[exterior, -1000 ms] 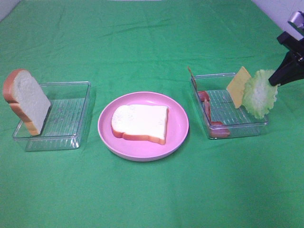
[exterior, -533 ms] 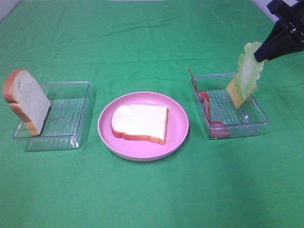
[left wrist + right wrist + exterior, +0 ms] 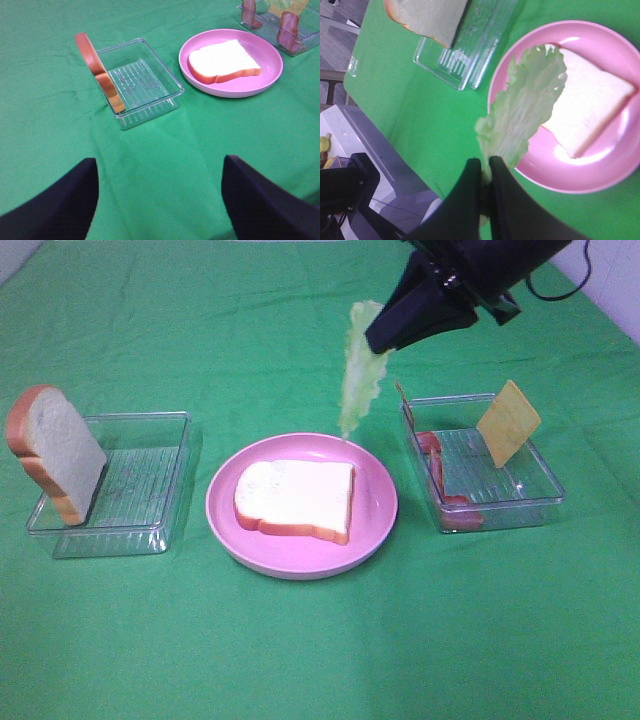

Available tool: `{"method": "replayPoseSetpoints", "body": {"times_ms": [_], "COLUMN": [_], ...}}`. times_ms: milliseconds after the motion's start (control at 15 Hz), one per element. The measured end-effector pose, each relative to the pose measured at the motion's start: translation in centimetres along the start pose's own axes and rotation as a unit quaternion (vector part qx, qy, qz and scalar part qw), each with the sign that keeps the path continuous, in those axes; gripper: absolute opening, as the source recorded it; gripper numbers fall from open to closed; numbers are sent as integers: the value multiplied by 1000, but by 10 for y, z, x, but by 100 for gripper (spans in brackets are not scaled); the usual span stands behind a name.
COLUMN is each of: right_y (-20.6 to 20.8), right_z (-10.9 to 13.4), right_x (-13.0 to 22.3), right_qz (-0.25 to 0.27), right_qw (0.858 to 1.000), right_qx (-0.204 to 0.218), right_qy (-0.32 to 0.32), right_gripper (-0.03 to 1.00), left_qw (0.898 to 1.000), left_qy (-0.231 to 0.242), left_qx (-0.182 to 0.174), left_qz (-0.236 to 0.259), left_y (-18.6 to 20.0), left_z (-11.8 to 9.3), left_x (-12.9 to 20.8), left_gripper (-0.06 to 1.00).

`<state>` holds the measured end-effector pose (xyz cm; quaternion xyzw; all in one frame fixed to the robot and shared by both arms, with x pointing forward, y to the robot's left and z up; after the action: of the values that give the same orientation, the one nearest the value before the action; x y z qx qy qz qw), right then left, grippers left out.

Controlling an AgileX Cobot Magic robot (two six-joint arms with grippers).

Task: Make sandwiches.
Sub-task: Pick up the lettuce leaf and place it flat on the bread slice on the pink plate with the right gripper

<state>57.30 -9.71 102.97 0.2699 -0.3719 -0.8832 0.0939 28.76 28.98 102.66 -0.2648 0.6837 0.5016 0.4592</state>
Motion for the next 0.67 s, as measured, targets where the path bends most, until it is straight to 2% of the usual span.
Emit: {"method": "replayPoseSetpoints", "body": {"times_ms": [267, 400, 467, 533, 667], "right_y": [-28, -43, -48, -76, -101], "right_z": [40, 50, 50, 40, 28], "right_x": [-8, -11, -11, -12, -14], "right_qz": [-18, -23, -21, -8, -9], "right_qw": [999, 998, 998, 995, 989], "right_qx": [-26, -51, -58, -92, -126], "right_qy": [30, 19, 11, -38, -71], "right_gripper": [2, 2, 2, 2, 2], "left_qw": [1000, 1000, 1000, 1000, 1000], "left_qy": [0, 0, 0, 0, 0], "left_qx": [0, 0, 0, 0, 0], "left_qz": [0, 0, 0, 0, 0], "left_y": [0, 0, 0, 0, 0], "left_z": [0, 0, 0, 0, 0], "left_x": [0, 0, 0, 0, 0], "left_gripper": [66, 66, 66, 66, 66]}}
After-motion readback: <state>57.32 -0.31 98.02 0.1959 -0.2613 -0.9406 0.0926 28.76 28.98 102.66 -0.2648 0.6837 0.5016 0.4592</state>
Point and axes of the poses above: a point on each arm's last joint axis where the gripper is mounted, y pointing back along that axis away from the gripper, z along the wrist's bending axis when the last joint is at zero, x = y × z, the point moved 6 cm from there along -y, pointing out along that axis toward the gripper, and after that the axes turned 5 degrees about y, right-handed, at the moved point
